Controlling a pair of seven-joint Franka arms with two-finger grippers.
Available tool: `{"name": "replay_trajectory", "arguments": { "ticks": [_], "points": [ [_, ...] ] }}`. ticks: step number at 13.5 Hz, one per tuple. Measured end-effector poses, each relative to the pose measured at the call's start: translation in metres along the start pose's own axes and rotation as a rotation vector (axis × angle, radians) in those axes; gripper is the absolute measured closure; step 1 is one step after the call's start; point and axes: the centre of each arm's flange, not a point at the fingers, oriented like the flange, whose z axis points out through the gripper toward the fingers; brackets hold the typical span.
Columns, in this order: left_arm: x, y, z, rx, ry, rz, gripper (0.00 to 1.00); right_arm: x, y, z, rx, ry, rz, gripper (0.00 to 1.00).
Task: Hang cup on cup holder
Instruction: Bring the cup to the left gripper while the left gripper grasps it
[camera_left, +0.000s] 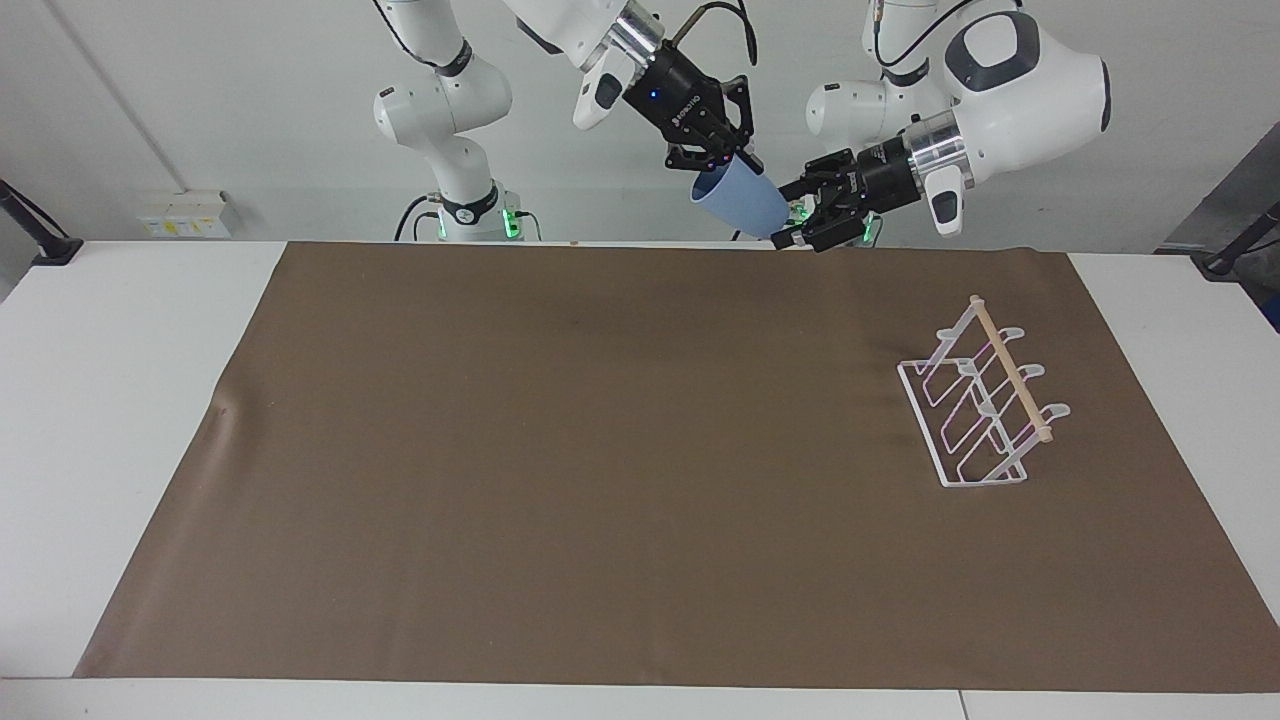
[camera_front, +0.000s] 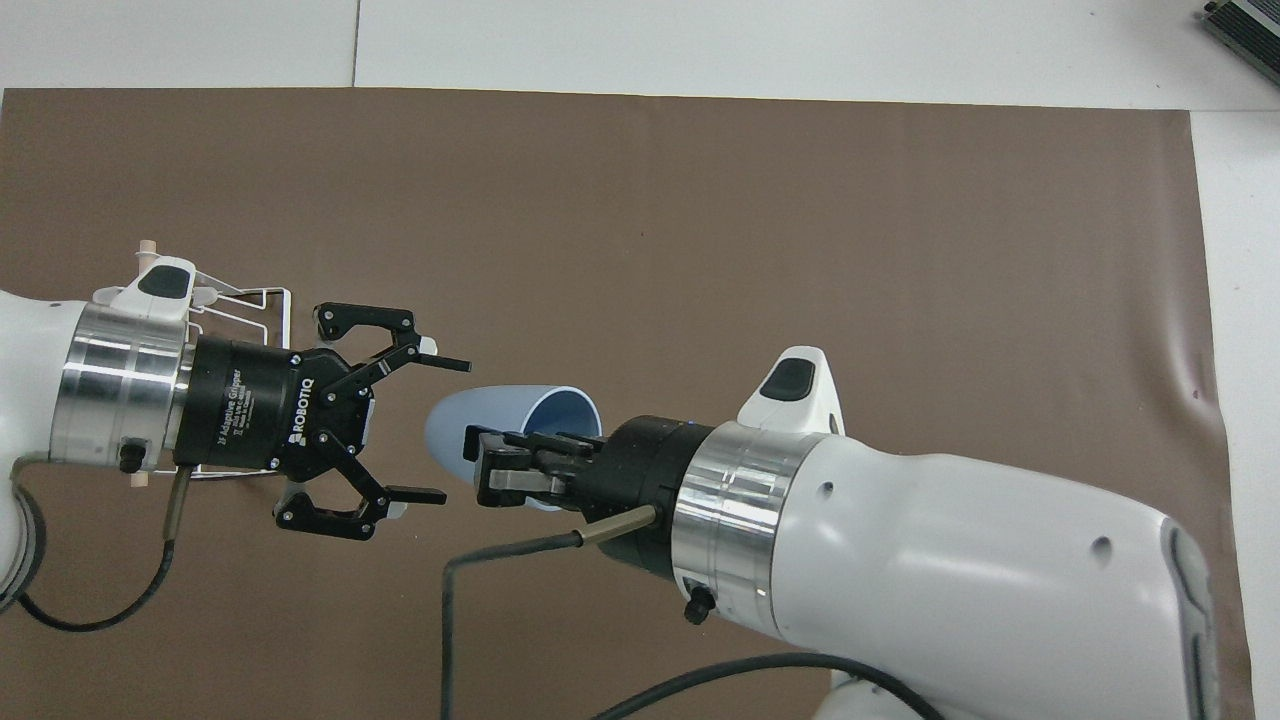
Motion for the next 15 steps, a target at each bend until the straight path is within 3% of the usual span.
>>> {"name": "replay_trajectory", "arguments": {
  "ticks": [15],
  "points": [
    [-0.015, -0.004, 0.022, -0.008, 0.018, 0.019, 0.00, 0.000, 0.001, 0.001, -0.001, -0.001, 0.001, 0.94]
  ]
}}
